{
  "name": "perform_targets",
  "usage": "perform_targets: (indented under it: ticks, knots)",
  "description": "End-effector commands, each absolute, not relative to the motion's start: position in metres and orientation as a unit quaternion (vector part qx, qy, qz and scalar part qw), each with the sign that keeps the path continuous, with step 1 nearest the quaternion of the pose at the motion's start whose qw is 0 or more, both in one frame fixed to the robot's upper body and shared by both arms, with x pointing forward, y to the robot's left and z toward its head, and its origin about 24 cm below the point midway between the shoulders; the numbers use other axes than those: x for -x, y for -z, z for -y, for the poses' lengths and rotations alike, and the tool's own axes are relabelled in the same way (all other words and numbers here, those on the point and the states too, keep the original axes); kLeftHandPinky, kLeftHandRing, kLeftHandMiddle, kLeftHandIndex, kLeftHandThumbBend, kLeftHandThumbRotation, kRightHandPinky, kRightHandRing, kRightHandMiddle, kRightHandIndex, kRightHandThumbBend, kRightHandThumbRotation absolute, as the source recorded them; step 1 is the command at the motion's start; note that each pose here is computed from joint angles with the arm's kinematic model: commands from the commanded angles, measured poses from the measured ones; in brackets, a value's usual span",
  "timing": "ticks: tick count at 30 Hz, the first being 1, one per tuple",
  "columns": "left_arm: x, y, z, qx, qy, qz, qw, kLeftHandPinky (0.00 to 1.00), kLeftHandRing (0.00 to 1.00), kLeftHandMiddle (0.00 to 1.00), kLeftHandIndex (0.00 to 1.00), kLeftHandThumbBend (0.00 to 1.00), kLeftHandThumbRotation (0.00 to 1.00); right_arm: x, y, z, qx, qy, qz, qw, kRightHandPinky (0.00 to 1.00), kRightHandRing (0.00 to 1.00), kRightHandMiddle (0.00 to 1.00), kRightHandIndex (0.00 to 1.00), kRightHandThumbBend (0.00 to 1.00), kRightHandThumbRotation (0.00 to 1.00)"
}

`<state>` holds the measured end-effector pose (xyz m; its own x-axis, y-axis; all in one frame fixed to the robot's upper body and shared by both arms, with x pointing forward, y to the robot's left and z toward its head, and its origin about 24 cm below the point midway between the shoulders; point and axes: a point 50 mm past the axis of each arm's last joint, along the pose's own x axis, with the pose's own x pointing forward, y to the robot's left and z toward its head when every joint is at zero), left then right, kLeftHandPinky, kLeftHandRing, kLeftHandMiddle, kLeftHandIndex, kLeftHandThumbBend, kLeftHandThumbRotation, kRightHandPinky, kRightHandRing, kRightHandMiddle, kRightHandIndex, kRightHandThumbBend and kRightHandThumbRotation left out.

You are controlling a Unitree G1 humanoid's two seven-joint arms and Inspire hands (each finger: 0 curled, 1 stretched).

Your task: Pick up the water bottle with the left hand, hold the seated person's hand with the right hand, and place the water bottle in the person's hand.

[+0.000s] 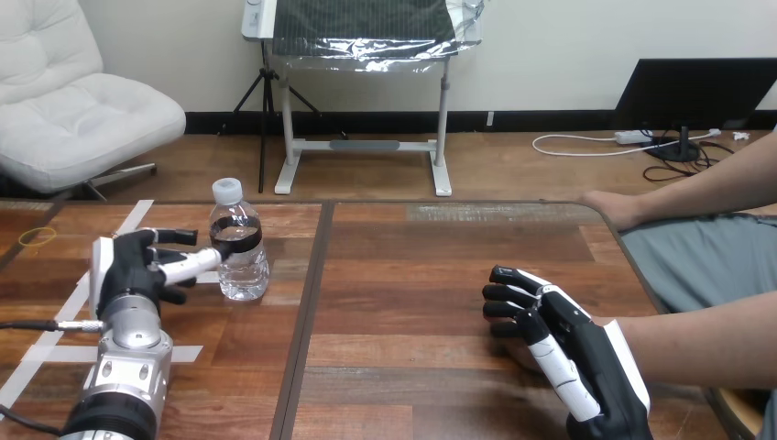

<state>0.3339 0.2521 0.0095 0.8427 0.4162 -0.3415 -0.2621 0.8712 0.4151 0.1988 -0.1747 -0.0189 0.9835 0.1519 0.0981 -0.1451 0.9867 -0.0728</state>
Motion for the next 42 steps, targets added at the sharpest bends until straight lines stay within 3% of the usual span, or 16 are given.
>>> perform_targets:
  ticks: [1, 7, 15, 26, 42]
  knots:
    - [-0.348, -0.031, -0.247, -0.198, -0.166, -0.178, 0.950, 0.54, 0.72, 0.76, 0.81, 0.90, 0.20, -0.211, 0.000, 0.173, 0.030, -0.076, 0.103, 0.991, 0.69, 0.74, 0.76, 0.78, 0.77, 0.80]
    - [-0.349, -0.031, -0.247, -0.207, -0.162, -0.182, 0.948, 0.68, 0.85, 0.89, 0.91, 0.95, 0.30, -0.211, 0.001, 0.174, 0.029, -0.075, 0.102, 0.992, 0.69, 0.74, 0.76, 0.78, 0.77, 0.79]
    - [-0.350, -0.031, -0.246, -0.196, -0.165, -0.184, 0.949, 0.74, 0.92, 0.97, 0.98, 0.97, 0.39, -0.211, 0.001, 0.174, 0.029, -0.076, 0.101, 0.992, 0.69, 0.74, 0.76, 0.78, 0.78, 0.79]
    - [-0.352, -0.032, -0.243, -0.197, -0.169, -0.176, 0.950, 0.84, 0.99, 1.00, 1.00, 1.00, 0.46, -0.212, 0.000, 0.174, 0.028, -0.076, 0.102, 0.991, 0.69, 0.74, 0.76, 0.78, 0.79, 0.79]
    - [-0.355, -0.035, -0.237, -0.205, -0.165, -0.166, 0.950, 0.93, 1.00, 1.00, 1.00, 1.00, 0.50, -0.212, 0.000, 0.174, 0.030, -0.075, 0.104, 0.991, 0.69, 0.74, 0.76, 0.78, 0.79, 0.79]
